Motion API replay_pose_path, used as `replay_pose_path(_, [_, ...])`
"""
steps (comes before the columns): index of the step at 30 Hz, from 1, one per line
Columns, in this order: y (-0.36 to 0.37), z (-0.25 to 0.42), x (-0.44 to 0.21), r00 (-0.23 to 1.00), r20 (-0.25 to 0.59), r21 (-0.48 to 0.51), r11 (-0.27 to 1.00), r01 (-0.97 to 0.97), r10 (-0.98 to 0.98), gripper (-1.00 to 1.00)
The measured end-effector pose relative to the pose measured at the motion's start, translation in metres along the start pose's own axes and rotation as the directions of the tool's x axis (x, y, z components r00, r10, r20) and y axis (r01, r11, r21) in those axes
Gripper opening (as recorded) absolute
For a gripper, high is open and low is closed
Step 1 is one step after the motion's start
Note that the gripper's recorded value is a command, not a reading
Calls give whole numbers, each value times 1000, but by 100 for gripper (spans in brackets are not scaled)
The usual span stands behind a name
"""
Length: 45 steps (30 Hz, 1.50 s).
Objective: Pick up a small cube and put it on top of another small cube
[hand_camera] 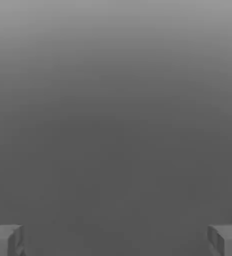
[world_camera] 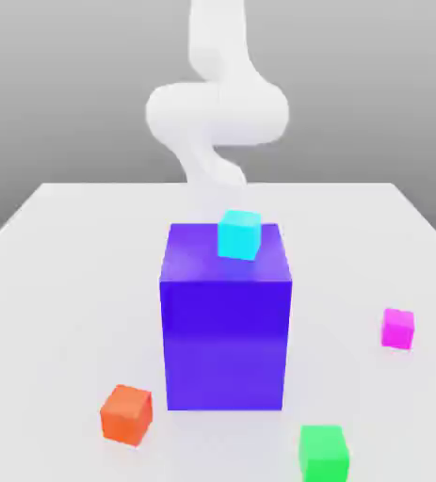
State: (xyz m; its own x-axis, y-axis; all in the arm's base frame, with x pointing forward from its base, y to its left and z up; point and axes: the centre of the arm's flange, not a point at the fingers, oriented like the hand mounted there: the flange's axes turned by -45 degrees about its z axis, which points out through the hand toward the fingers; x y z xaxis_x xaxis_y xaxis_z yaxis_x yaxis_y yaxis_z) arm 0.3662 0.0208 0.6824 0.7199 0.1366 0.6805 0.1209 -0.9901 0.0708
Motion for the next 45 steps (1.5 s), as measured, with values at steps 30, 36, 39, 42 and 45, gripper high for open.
replay_pose_path(30, [-288, 255, -245, -262, -343, 437, -400, 806, -902, 0])
replay_pose_path(36, [-326, 262, -331, -531, -528, 345, -739, 579, -663, 0])
replay_pose_path(39, [-337, 262, -375, -620, -607, 269, -862, 430, -498, 0])
replay_pose_path(42, [-339, 273, -404, -650, -643, 226, -911, 344, -405, 0])
replay_pose_path(45, [-341, 293, -424, -651, -648, 222, -916, 335, -395, 0])
